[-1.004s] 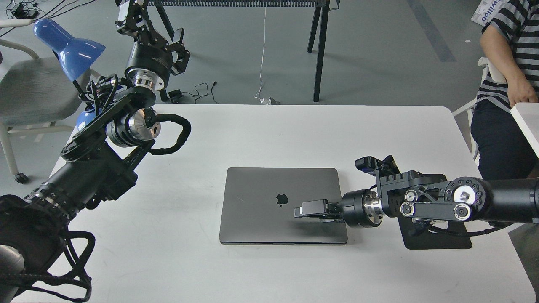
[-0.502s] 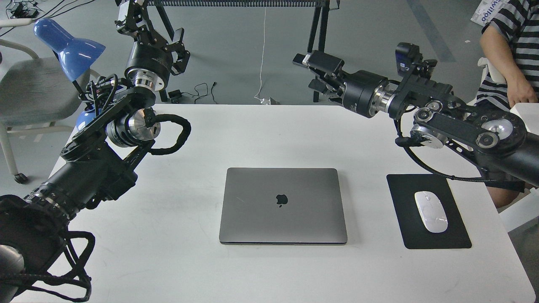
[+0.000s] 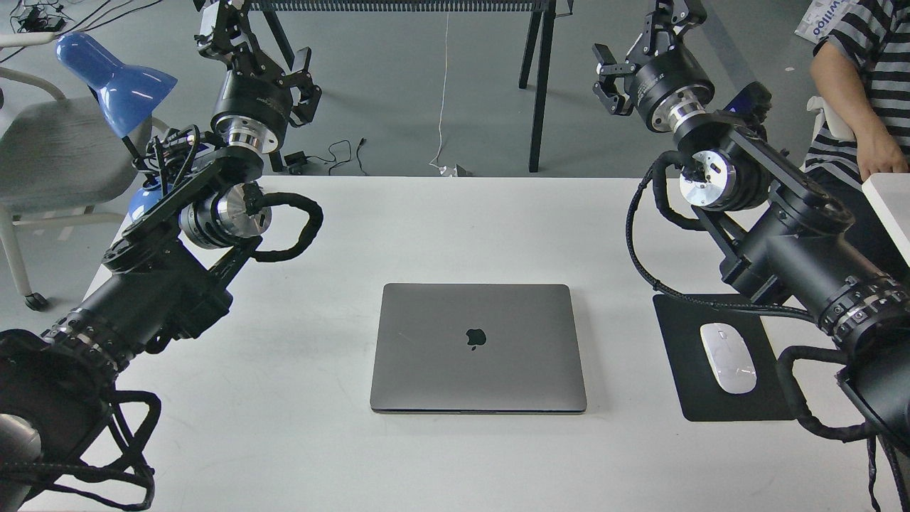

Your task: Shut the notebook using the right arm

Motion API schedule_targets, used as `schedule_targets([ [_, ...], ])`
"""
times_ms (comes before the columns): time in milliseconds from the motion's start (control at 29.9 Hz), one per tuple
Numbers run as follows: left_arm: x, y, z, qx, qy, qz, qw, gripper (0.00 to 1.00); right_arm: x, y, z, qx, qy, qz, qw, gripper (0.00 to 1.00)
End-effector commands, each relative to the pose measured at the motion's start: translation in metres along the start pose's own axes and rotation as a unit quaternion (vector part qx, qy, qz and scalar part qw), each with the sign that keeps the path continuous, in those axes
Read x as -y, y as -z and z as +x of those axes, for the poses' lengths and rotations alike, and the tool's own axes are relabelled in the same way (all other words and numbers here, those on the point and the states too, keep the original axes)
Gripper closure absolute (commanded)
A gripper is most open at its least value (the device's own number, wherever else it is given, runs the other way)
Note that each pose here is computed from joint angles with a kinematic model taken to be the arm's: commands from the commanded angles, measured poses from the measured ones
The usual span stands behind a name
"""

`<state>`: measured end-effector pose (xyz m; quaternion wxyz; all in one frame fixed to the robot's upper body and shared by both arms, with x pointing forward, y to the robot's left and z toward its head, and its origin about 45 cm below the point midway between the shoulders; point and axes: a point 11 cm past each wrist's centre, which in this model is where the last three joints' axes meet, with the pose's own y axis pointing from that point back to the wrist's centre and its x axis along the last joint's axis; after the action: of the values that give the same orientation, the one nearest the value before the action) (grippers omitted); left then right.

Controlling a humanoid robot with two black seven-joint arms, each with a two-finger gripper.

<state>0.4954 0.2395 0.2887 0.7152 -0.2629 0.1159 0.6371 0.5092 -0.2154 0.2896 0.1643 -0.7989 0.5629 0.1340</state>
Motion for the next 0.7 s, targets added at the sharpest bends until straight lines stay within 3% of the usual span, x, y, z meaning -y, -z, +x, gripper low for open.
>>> schedule_targets([
  [0, 0.0, 0.0, 0.0, -0.001, 0.0, 0.0, 1.0, 0.0, -0.006, -0.008, 0.003, 0.015, 0.012, -0.002, 1.0, 0.0],
  [368, 0.0, 0.0, 0.0, -0.001, 0.0, 0.0, 1.0, 0.0, -0.023, -0.016, 0.027, 0.058, -0.025, 0.027, 0.998, 0.0],
  [669, 0.0, 0.0, 0.0, -0.001, 0.0, 0.0, 1.0, 0.0, -0.017, -0.013, 0.02, 0.076, -0.034, 0.039, 0.996, 0.0],
])
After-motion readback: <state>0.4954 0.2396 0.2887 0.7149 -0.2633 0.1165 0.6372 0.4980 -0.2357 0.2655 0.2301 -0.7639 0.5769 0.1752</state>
